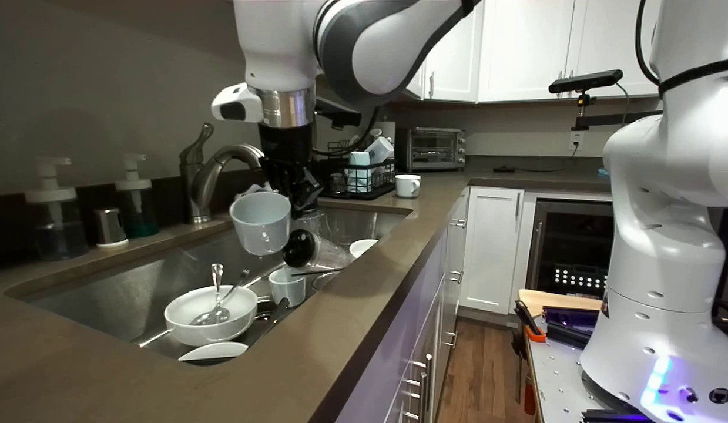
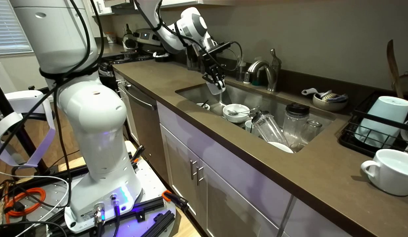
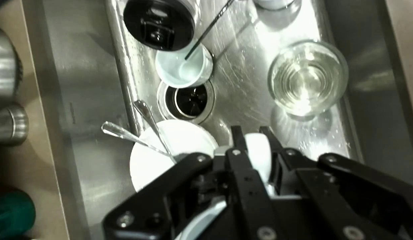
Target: Empty a mug into the sink then place it on the left side of the counter
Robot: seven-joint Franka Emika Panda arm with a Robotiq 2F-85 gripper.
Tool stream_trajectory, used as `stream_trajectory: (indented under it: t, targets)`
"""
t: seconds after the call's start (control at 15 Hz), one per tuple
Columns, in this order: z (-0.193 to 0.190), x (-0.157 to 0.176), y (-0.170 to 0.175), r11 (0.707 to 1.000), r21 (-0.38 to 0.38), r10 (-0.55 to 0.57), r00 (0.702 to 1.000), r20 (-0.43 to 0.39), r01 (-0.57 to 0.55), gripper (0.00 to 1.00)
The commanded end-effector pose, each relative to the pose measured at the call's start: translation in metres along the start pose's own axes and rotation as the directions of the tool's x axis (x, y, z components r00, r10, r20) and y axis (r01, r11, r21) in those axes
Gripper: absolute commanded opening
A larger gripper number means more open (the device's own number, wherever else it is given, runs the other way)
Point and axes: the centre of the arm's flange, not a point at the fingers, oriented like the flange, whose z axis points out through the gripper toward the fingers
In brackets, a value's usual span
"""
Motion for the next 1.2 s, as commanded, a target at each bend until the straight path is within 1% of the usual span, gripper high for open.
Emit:
stream_trajectory:
  t: [0.0,0.4,0.67,0.93,1.13]
  targets:
    - [-0.018,0.034,0.009,0.999,0.042,0.022,0.993,-0.117,-0.017,0.04]
    - [-0.044,0.092,-0.012,0.993,0.117,0.013,0.974,-0.227,0.014,0.04]
    - [-0.051,0.124,-0.027,0.988,0.145,-0.008,0.965,-0.261,0.047,0.04]
    - [-0.055,0.143,-0.038,0.982,0.168,-0.035,0.959,-0.281,0.085,0.04]
    - [-0.058,0.151,-0.042,0.981,0.162,-0.053,0.956,-0.289,0.103,0.04]
